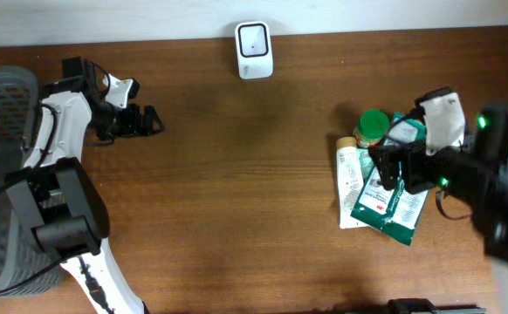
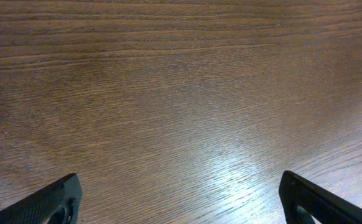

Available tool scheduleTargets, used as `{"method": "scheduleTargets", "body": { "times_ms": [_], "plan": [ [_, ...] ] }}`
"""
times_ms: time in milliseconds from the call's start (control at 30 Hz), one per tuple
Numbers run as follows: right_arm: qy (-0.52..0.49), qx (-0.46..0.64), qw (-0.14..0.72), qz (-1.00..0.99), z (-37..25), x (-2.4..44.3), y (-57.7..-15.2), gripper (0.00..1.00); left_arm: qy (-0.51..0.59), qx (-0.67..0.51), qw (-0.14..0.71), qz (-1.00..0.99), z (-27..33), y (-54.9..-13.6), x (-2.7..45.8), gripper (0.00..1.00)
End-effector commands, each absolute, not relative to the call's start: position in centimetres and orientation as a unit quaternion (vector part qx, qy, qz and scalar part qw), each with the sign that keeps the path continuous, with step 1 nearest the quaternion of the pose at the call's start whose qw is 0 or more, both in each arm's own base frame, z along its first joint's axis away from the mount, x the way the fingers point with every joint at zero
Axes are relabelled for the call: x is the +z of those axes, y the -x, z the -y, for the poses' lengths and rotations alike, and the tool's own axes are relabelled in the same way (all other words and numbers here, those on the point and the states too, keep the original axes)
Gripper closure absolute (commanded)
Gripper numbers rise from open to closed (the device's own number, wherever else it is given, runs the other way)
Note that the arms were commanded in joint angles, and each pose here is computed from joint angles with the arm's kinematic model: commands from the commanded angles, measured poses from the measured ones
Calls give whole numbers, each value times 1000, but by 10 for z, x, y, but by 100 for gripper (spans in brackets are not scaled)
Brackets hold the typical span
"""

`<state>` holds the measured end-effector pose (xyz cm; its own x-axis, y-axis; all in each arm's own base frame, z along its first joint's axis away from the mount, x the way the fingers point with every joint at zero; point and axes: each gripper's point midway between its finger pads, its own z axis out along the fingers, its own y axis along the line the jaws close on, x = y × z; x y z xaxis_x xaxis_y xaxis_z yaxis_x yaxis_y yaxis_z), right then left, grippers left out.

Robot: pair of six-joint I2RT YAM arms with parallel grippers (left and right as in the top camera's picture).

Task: Scan the item barcode

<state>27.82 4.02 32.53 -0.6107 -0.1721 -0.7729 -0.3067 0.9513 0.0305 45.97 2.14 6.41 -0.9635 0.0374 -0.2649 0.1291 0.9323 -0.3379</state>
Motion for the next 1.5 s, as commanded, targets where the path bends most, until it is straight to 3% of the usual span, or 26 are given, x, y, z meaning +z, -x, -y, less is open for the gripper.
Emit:
{"method": "scheduleTargets", "body": {
  "times_ms": [0,233,500,900,1133,1467],
  "plan": [
    [141,57,478,-865,-38,305,-272,2,-46,-177,135,-974,-24,-461,69,1],
    [153,21,666,-729,-39,307,-251,2,-46,-177,135,-974,-24,-461,69,1],
    [157,-3,765,-625,-39,250,-229,2,-46,-177,135,-974,-24,-461,69,1],
    [170,11,772,-612,-49,223,-235,2,-46,-177,135,-974,-24,-461,69,1],
    [170,31,685,-707,-50,160,-240,2,-46,-177,135,-974,-24,-461,69,1],
    [170,31,684,-708,-50,160,-240,2,-46,-177,135,-974,-24,-461,69,1]
  ]
}}
